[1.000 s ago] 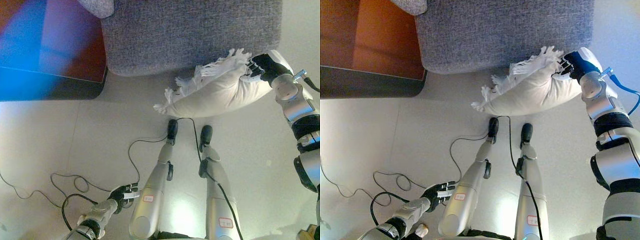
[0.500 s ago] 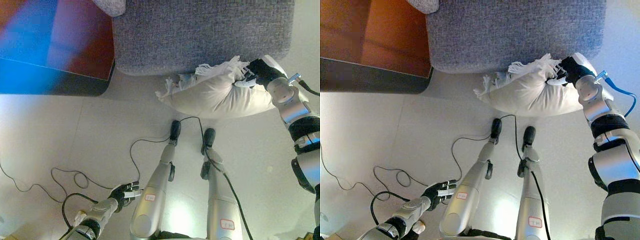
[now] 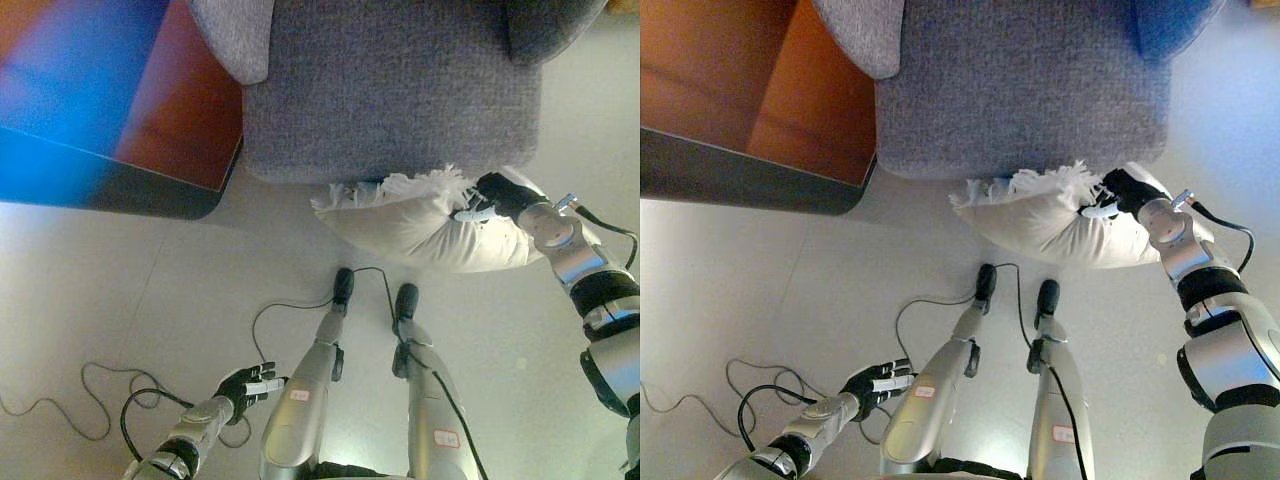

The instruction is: Pick up the pillow and put it on the sofa.

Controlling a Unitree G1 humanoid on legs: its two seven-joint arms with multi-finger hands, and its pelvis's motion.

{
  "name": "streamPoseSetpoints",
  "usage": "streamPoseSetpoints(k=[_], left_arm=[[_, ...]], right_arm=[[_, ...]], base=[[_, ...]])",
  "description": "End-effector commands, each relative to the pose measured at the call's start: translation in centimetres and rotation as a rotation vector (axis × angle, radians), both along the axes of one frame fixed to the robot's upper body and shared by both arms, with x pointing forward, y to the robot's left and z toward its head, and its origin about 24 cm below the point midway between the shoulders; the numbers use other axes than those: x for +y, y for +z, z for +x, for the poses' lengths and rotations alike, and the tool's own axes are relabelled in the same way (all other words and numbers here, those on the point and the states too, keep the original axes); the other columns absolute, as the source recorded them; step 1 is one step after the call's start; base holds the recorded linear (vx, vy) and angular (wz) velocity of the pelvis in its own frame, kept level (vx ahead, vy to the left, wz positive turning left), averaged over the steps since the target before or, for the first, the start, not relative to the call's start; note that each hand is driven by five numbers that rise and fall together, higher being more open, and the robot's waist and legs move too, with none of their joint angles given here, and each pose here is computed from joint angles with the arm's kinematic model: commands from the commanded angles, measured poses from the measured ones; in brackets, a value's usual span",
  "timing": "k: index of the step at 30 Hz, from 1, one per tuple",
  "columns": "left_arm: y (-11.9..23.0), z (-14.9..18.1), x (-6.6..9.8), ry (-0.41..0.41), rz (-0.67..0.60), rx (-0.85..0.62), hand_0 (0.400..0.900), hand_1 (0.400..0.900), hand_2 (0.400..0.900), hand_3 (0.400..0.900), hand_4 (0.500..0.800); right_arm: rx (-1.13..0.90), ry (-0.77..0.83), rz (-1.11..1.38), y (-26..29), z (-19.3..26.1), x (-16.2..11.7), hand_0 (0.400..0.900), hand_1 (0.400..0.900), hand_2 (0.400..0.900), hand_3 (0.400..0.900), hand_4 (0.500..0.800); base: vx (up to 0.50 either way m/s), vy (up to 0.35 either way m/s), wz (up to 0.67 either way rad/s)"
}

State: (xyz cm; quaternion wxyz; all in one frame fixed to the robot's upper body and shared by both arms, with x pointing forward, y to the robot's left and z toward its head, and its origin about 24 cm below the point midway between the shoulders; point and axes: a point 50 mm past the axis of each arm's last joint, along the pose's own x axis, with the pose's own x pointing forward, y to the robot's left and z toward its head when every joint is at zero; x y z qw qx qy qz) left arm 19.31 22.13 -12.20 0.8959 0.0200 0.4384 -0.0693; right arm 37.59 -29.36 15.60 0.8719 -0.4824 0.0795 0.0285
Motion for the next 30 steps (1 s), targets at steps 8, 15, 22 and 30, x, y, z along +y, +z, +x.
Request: streamPoseSetpoints(k=[8, 15, 22, 30], left_arm=[[-1.4, -6.2, 5.6, 0.030, 0.182, 0.253, 0.900, 0.900, 0.900, 0.900, 0.800], [-1.7, -7.8, 6.3, 0.026, 0.214, 0.320, 0.900, 0.900, 0.900, 0.900, 0.800], [-2.1, -9.8, 6.8, 0.016, 0.245, 0.395, 0.900, 0.900, 0.900, 0.900, 0.800], [-2.6, -12.4, 7.0, -0.003, 0.282, 0.501, 0.900, 0.900, 0.900, 0.900, 0.800]], right_arm=[[-0.226, 0.256, 0.014, 6.2, -0.9, 2.5, 0.400, 0.400, 0.400, 0.400, 0.500], [-0.198, 0.314, 0.017, 5.6, -1.7, 2.8, 0.400, 0.400, 0.400, 0.400, 0.500], [-0.192, 0.388, 0.043, 6.2, -2.2, 3.5, 0.400, 0.400, 0.400, 0.400, 0.500], [-0.210, 0.436, 0.051, 8.2, -2.3, 4.1, 0.400, 0.400, 0.400, 0.400, 0.500]], base=[[0.068, -0.012, 0.02], [0.098, -0.010, 0.05], [0.094, -0.014, 0.06], [0.133, -0.008, 0.04]])
